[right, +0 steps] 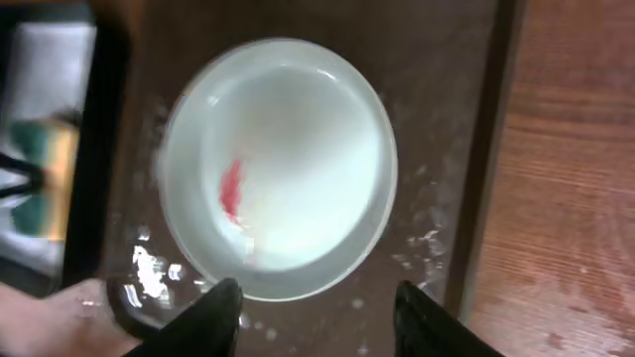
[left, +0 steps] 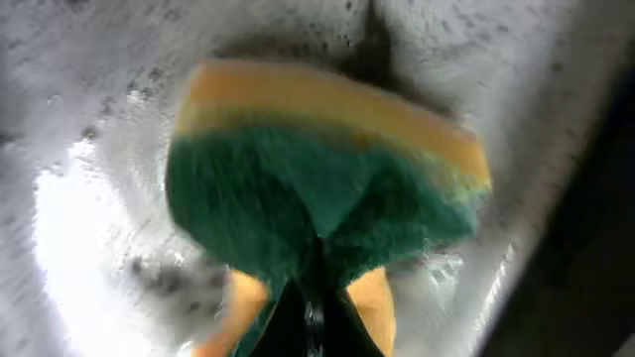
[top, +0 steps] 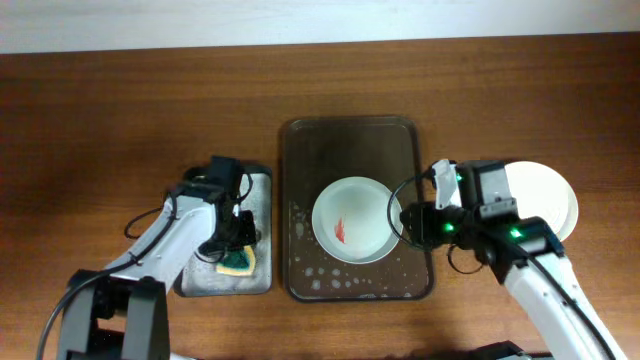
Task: Clean dirty plates on tray and stack at the side
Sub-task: 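Grasp the sponge with the left gripper and bring it toward the plate, then scrub the held plate with the sponge in the left gripper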
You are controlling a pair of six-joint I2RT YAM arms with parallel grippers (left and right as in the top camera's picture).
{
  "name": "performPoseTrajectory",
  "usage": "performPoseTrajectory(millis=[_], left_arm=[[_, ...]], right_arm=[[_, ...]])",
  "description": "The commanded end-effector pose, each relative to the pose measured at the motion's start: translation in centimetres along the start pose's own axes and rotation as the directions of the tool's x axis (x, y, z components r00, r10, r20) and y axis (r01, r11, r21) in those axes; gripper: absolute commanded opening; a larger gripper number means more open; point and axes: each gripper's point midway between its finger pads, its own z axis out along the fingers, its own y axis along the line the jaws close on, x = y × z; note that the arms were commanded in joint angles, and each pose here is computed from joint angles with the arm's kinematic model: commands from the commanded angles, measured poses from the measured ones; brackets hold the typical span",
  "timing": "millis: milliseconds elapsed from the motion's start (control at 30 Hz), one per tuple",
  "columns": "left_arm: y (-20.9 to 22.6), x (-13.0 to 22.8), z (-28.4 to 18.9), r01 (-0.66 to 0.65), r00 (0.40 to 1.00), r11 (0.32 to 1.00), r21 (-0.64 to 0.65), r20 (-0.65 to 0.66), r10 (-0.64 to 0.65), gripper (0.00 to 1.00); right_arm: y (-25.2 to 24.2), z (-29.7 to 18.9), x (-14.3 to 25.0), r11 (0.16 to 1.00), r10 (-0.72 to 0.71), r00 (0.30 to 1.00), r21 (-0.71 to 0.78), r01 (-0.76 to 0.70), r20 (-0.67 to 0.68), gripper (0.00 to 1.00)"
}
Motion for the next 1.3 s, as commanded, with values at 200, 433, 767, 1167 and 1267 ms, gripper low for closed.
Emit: performPoseTrajectory(millis=[200, 433, 767, 1167, 1267], left_arm=[[-8.7, -4.6, -12.1, -0.182, 0.959, 0.951, 0.25, 0.257, 0.116, 0.0], [-16.8, -4.5, -10.6, -0.282, 0.929, 0.904, 0.321, 0.326, 0.175, 0.0], [-26.1, -0.4, 0.2, -0.216, 0.975, 0.84, 0.497, 0.068, 0.21, 0.0], [-12.5, -4.8, 1.2, -0.149, 0.972, 0.958, -0.247, 0.14, 0.187, 0.0], [-13.8, -5.1, 1.0, -0.172, 0.969, 0.966, -0.194, 0.146, 0.201, 0.0]], right_arm=[[-4.5, 10.3, 1.2, 0.993, 0.074, 0.979, 0.109, -0.054, -0.188, 0.31], [-5.4, 13.0, 1.6, 0.983, 0.153, 0.969, 0.132, -0.129, -0.195, 0.04], [-6.8, 12.6, 2.6, 0.956, 0.231, 0.951, 0.23, -0.182, -0.204, 0.04], [-6.9, 12.4, 3.2, 0.916, 0.357, 0.914, 0.267, -0.3, -0.195, 0.04], [-6.9, 12.3, 3.3, 0.916, 0.357, 0.913, 0.265, -0.301, -0.199, 0.04]])
